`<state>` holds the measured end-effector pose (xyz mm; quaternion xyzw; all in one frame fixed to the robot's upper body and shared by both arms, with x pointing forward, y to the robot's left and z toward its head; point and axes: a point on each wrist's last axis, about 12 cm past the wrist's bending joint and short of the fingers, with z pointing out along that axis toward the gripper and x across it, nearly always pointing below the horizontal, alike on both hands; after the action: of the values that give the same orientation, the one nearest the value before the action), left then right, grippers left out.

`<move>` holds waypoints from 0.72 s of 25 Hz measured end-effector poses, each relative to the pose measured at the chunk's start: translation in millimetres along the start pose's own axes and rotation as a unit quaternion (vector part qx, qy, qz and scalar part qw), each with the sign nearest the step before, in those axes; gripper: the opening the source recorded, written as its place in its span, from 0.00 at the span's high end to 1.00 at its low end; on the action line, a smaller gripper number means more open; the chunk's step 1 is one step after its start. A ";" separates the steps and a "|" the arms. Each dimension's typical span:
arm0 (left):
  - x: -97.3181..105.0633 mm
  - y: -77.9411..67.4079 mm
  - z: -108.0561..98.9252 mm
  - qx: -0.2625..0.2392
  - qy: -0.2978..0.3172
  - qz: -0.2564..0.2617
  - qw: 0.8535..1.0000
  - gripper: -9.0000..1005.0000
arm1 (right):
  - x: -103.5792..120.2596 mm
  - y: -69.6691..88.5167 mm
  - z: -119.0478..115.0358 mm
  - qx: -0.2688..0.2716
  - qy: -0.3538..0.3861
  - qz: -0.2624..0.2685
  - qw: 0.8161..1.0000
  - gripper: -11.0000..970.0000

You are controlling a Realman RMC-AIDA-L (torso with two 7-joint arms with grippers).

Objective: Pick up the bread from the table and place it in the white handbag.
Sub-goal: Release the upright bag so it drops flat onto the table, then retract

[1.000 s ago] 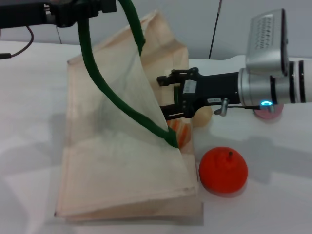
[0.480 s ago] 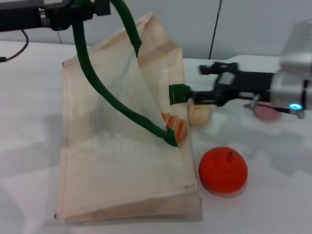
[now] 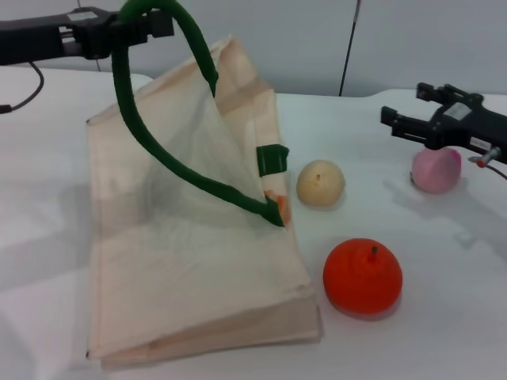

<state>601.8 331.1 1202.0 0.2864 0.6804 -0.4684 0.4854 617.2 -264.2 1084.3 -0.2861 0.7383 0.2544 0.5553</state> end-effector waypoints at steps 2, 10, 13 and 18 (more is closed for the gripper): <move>1.5 1.6 0.4 -0.008 0.000 -0.002 1.000 0.93 | 2.7 -1.0 -3.2 0.007 -0.003 0.003 1.000 0.09; 4.3 4.9 2.2 -0.024 -0.001 -0.007 1.000 0.76 | 4.4 -2.6 -6.2 0.017 -0.011 0.010 1.000 0.09; 4.7 5.4 2.6 -0.026 -0.001 -0.007 1.000 0.67 | 4.8 -2.8 -6.7 0.020 -0.014 0.010 1.000 0.09; 4.1 6.0 1.6 -0.030 -0.001 -0.007 1.000 0.41 | 5.7 -2.4 -7.1 0.023 -0.017 0.007 1.000 0.09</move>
<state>606.0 331.7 1195.9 0.2670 0.6955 -0.4516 0.4910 612.9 -271.6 1080.4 -0.2638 0.7365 0.2461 0.5723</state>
